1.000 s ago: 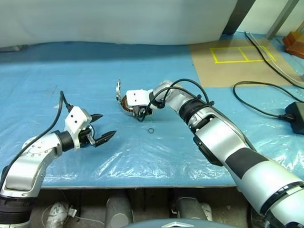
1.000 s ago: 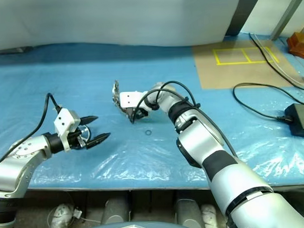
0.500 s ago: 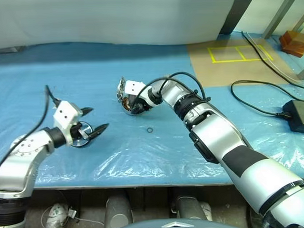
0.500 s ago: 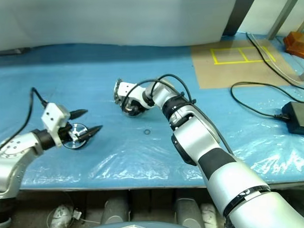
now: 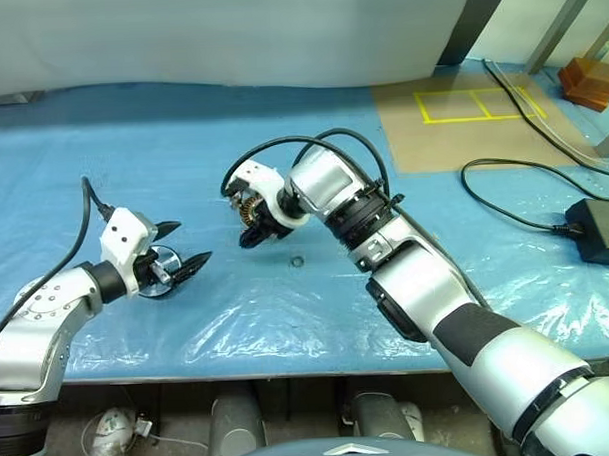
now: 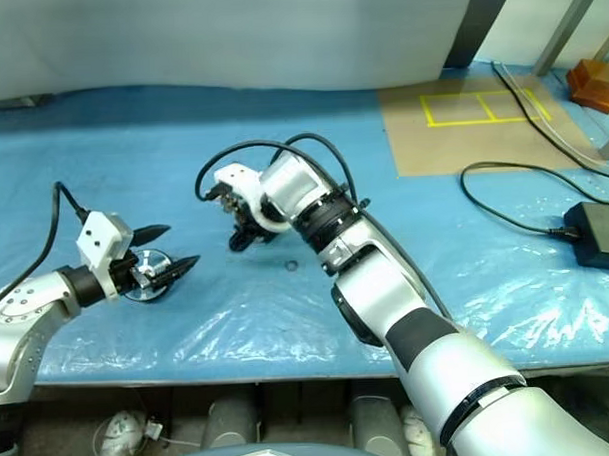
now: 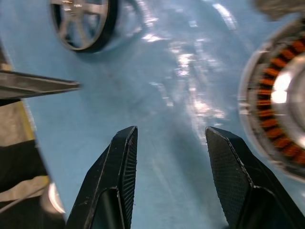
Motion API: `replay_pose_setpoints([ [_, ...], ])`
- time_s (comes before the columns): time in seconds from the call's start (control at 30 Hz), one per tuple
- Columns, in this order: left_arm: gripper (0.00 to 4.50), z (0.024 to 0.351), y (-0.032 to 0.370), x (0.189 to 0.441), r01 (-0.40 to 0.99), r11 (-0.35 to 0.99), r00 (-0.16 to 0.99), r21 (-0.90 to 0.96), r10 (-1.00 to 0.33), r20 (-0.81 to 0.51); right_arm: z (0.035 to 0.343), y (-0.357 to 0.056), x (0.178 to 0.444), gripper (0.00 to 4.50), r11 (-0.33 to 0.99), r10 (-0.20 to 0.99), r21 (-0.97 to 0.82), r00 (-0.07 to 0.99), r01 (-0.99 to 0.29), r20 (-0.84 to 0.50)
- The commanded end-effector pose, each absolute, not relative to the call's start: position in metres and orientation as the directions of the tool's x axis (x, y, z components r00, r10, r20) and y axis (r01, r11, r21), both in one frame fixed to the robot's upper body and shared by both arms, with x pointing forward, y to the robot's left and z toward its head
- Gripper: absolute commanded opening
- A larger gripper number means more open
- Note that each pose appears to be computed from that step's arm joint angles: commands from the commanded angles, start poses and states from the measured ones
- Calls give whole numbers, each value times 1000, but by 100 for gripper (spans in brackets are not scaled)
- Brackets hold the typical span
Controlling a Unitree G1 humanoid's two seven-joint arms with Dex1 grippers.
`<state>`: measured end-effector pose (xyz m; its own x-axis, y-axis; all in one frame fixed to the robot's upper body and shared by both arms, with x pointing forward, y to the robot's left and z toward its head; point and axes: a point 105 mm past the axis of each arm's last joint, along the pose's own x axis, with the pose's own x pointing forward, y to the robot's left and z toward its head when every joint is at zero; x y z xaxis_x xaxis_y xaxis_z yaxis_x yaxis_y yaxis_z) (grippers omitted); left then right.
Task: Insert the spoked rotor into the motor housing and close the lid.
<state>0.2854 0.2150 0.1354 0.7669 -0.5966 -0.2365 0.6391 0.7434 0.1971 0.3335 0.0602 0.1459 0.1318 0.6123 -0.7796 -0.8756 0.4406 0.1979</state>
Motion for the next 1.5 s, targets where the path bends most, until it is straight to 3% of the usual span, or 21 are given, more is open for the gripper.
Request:
replay_pose_setpoints([
  [0.03, 450, 144, 211, 284, 644, 731, 765, 227, -607, -215, 171, 60, 341, 230, 353, 675, 84, 191, -932, -713],
  [0.23, 450, 144, 212, 283, 642, 733, 766, 223, -607, -211, 203, 49, 350, 230, 207, 769, -30, 181, -978, -613],
  [0.37, 450, 145, 210, 284, 644, 732, 765, 223, -611, -206, 172, 29, 363, 316, 96, 713, -171, 187, -981, -675],
  [0.5, 450, 148, 209, 286, 646, 731, 763, 220, -616, -197, 154, 21, 375, 447, 51, 691, -206, 183, -977, -700],
  [0.87, 450, 140, 210, 284, 646, 734, 762, 208, -608, -221, 157, 26, 387, 447, -34, 704, -298, 189, -954, -685],
  [1.5, 450, 133, 205, 286, 650, 733, 759, 201, -611, -224, 118, 9, 391, 447, -202, 588, -397, 213, -895, -780],
])
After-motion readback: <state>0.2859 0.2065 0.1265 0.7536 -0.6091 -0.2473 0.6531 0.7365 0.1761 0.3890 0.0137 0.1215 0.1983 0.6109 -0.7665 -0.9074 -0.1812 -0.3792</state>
